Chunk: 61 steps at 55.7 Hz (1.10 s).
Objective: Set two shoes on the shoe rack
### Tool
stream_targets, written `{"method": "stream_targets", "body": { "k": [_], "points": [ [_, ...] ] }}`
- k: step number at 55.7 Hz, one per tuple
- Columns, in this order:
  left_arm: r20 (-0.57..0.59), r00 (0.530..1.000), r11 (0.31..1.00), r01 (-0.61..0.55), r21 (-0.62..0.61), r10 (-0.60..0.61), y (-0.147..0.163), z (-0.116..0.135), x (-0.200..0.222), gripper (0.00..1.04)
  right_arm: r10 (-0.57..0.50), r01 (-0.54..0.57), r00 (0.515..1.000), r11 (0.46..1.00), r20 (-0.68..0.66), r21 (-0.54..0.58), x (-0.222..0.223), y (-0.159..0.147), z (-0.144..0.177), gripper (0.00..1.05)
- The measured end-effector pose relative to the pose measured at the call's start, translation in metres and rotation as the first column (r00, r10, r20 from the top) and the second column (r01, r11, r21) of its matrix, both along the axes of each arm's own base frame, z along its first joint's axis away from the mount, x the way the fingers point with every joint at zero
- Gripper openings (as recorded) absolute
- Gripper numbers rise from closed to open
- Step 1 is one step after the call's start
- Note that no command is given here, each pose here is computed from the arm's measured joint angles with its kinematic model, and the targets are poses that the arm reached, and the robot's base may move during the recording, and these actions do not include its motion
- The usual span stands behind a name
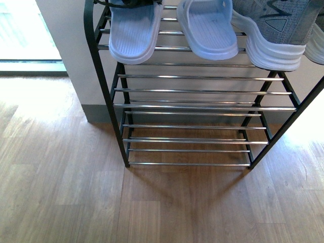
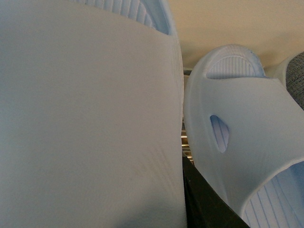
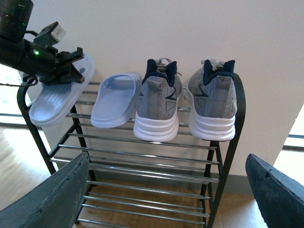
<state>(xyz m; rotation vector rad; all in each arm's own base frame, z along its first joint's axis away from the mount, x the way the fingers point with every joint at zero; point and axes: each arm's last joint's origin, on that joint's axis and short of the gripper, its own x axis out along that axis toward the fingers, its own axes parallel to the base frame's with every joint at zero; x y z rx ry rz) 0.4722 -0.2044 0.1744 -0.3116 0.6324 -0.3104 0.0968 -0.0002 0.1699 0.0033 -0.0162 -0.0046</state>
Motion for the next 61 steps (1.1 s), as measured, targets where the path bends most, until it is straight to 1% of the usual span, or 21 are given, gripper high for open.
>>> {"method": "stream_targets", "body": {
  "k": [10,13,17,19,24,27,29,33,39,40,43,45,47,50,54,59,61],
  "points": [
    [-0.005,1.000,1.000,0.015,0.017,-0.015,-0.003,-0.002,0.006,0.02,0.000,0.000,1.000,1.000,0.000,0.000,0.000,0.000,0.000,0.96],
    [-0.006,1.000,1.000,0.017,0.020,-0.017,-0.003,-0.003,0.006,0.05,0.000,0.000,1.000,1.000,0.000,0.000,0.000,0.000,0.000,0.96],
    [-0.007,1.000,0.999,0.017,0.027,-0.017,-0.003,-0.003,0.006,0.16,0.000,0.000,1.000,1.000,0.000,0.000,0.000,0.000,0.000,0.96],
    [-0.007,1.000,0.999,0.018,0.028,-0.017,-0.003,-0.003,0.006,0.23,0.000,0.000,1.000,1.000,0.000,0.000,0.000,0.000,0.000,0.96],
    [0.000,1.000,1.000,0.018,0.026,-0.018,-0.002,-0.004,0.005,0.35,0.000,0.000,1.000,1.000,0.000,0.000,0.000,0.000,0.000,0.96],
    [0.007,1.000,0.999,0.023,0.027,-0.023,-0.001,-0.005,0.000,0.44,0.000,0.000,1.000,1.000,0.000,0.000,0.000,0.000,0.000,0.96],
    [0.009,1.000,0.999,0.026,0.029,-0.026,-0.001,-0.005,-0.003,0.48,0.000,0.000,1.000,1.000,0.000,0.000,0.000,0.000,0.000,0.96],
    [0.022,0.999,0.999,0.036,0.034,-0.037,0.000,-0.003,-0.013,0.59,0.000,0.000,1.000,1.000,0.000,0.000,0.000,0.000,0.000,0.96],
    [0.065,0.998,0.998,0.020,0.060,-0.024,0.001,0.008,-0.032,0.75,0.000,0.000,1.000,1.000,0.000,0.000,0.000,0.000,0.000,0.96],
    [0.083,0.996,0.998,0.016,0.058,-0.021,0.002,0.013,-0.040,0.80,0.000,0.000,1.000,1.000,0.000,0.000,0.000,0.000,0.000,0.96],
    [0.132,0.991,0.997,-0.002,0.075,-0.008,0.004,0.025,-0.055,0.91,0.000,0.000,1.000,1.000,0.000,0.000,0.000,0.000,0.000,0.96],
    [0.157,0.988,0.997,-0.015,0.082,0.002,0.007,0.031,-0.064,0.96,0.000,0.000,1.000,1.000,0.000,0.000,0.000,0.000,0.000,0.96],
    [0.180,0.984,0.997,-0.021,0.078,0.006,0.009,0.037,-0.073,0.97,0.000,0.000,1.000,1.000,0.000,0.000,0.000,0.000,0.000,0.96],
    [0.213,0.977,0.996,-0.038,0.075,0.021,0.013,0.044,-0.086,0.95,0.000,0.000,1.000,1.000,0.000,0.000,0.000,0.000,0.000,0.96],
    [0.263,0.962,0.992,-0.092,0.088,0.066,0.023,0.053,-0.110,0.96,0.000,0.000,1.000,1.000,0.000,0.000,0.000,0.000,0.000,0.96],
    [0.302,0.948,0.986,-0.140,0.095,0.105,0.036,0.057,-0.135,0.95,0.000,0.000,1.000,1.000,0.000,0.000,0.000,0.000,0.000,0.96],
    [0.330,0.934,0.977,-0.181,0.109,0.136,0.044,0.059,-0.150,0.95,0.000,0.000,1.000,1.000,0.000,0.000,0.000,0.000,0.000,0.96]
  ]
}}
